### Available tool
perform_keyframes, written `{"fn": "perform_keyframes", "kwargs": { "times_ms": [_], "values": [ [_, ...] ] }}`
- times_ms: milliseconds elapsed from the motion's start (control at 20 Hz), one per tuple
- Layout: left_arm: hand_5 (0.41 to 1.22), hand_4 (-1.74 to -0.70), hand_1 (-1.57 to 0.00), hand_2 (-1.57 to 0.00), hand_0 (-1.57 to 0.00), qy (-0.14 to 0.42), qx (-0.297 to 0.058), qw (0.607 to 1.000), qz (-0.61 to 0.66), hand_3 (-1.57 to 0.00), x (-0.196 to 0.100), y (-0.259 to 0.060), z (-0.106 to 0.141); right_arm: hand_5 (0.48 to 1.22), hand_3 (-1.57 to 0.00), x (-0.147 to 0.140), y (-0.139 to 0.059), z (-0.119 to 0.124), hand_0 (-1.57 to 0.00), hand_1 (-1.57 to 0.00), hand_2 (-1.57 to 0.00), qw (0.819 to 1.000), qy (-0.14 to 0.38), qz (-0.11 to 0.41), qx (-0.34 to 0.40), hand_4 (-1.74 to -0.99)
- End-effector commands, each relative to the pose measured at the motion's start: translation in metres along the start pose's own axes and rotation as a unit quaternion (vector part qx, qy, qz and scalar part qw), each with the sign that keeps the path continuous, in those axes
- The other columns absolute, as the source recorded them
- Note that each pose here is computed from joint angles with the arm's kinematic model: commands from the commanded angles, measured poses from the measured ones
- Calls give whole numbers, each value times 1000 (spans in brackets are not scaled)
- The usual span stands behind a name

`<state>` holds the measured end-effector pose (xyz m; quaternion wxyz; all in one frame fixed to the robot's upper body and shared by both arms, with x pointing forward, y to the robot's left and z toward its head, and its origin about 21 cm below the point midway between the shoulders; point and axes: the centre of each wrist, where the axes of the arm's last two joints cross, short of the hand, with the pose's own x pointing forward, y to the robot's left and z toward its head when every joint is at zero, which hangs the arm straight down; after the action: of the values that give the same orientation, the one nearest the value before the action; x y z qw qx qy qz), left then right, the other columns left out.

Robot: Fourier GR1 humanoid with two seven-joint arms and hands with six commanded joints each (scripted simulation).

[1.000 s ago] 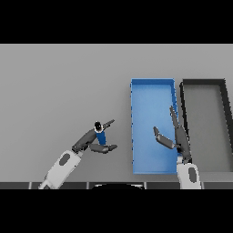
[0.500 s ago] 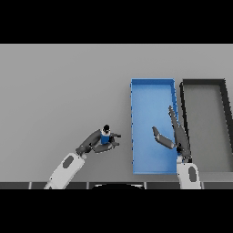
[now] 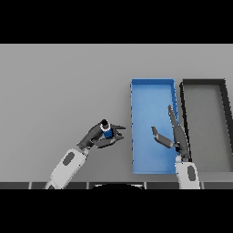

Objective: Pick up the blue pipe and place it into the blue bin.

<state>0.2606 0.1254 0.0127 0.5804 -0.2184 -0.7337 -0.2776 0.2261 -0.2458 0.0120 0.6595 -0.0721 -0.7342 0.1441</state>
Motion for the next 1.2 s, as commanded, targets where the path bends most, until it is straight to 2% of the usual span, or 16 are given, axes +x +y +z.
{"fn": "perform_keyframes", "kwargs": {
  "times_ms": [0, 150, 400, 600, 700, 750, 850, 950, 1000, 1050, 1150],
  "values": [
    [1212, -1466, -1548, -1551, -1544, -4, -5, 1000, 6, -1550, 7, -1, -3, 640, 1, 0, 0, 0, 1, 1, 1, 1000, 1, 6, -1, -1204],
    [1217, -1466, -1559, -1561, -1557, -32, -25, 999, 1, -1560, 29, -6, -13, 643, 1, 1, -6, -3, 1, 1, 1, 1000, 0, 12, -2, -1176],
    [1220, -1467, -1567, -1568, -1566, -16, -39, 999, -3, -1568, 38, -10, -19, 643, 1, -1, -8, 2, 1, 1, 1, 1000, -2, 15, -6, -1151],
    [1220, -1466, -1569, -1570, -1569, -16, -36, 999, -5, -1570, 35, -5, -16, 643, 1, 4, 20, 50, 1, 1, 1, 996, 5, 24, -91, -1138],
    [1220, -1466, -1570, -1570, -1570, -18, -39, 999, -6, -1570, 36, -10, -17, 643, 1, 14, 38, 79, 1, 1, 1, 987, 24, 36, -155, -1188],
    [1220, -1466, -1570, -1570, -1570, -12, -39, 999, -8, -1570, 33, -10, -18, 642, 1, 19, 45, 86, 1, 1, 1, 983, 37, 38, -175, -1191],
    [1220, -1467, -1570, -1571, -1570, -10, -47, 999, -11, -1571, 29, -6, -17, 642, 1, 30, 47, 95, 1, 1, -20, 979, 28, 42, -196, -1187],
    [1221, -1467, -1571, -1571, -1571, -14, -48, 999, -9, -1571, 31, -6, -18, 641, 0, 44, 43, 96, 1, -12, -67, 984, -27, -29, -172, -1198],
    [1221, -1467, -1571, -1571, -1571, -13, -47, 999, -9, -1571, 31, -8, -21, 624, -1, 51, 40, 97, 1, -22, -89, 989, -19, -59, -136, -1202],
    [1221, -1467, -1571, -1571, -1571, -21, -51, 998, -6, -1571, 33, -8, -18, 609, -1, 52, 38, 95, 1, -25, -106, 992, 4, -74, -103, -1209],
    [1221, -1467, -1571, -1571, -1571, -22, -57, 998, -6, -1571, 36, -11, -20, 600, -1, 66, 36, 86, 1, -23, -118, 995, 10, -95, -35, -1224]
  ]
}}
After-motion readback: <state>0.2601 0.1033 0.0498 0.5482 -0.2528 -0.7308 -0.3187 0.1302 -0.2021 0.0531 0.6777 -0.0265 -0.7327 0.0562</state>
